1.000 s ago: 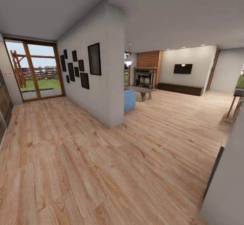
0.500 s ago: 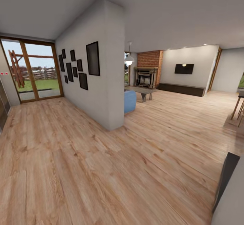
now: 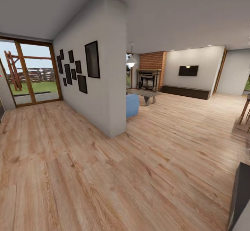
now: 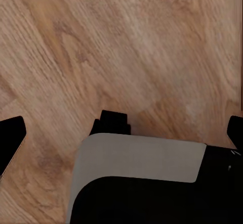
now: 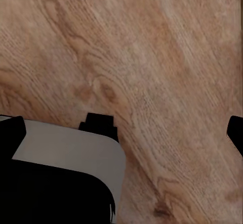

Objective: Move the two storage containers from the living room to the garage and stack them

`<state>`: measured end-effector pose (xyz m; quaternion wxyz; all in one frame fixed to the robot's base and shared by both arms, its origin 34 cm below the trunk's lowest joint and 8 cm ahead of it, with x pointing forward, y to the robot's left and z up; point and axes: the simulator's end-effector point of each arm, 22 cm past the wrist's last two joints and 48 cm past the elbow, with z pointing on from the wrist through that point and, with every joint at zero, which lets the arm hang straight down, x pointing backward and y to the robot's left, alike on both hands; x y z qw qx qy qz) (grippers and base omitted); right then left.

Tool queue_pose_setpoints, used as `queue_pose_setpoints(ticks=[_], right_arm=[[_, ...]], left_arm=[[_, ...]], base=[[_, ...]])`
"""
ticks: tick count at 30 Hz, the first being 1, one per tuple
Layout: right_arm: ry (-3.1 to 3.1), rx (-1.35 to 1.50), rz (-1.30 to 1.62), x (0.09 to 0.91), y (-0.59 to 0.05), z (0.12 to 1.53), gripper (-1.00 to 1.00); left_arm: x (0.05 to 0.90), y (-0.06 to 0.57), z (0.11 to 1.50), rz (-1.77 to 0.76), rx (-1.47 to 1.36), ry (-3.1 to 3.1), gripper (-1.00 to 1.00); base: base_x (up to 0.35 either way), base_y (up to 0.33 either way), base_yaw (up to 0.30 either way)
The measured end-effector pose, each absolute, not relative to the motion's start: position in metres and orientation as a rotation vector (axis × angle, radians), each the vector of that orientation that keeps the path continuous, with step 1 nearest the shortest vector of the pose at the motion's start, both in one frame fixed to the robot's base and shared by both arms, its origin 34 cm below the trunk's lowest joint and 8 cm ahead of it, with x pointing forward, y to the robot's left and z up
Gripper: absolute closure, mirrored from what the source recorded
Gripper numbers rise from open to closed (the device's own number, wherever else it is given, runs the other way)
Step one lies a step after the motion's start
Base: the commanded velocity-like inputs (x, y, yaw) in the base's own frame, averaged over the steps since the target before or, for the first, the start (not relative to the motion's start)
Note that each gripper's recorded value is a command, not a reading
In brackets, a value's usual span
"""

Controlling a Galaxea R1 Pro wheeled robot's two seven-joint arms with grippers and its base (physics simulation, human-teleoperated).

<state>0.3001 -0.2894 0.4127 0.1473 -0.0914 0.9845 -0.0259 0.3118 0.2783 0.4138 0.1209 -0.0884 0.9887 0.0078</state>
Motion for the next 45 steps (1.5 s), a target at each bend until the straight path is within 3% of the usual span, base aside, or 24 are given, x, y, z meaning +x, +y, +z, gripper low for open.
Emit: queue_pose_setpoints(ticks=[45], right_arm=[[2.831,-0.270,-0.069,0.3002,-0.2865,0.4126,-1.00]], left_arm=[[0.3118,0.2782,0.4139,0.023,-0.258,2.888,-1.00]], base=[[0.326,0.000,-0.273]])
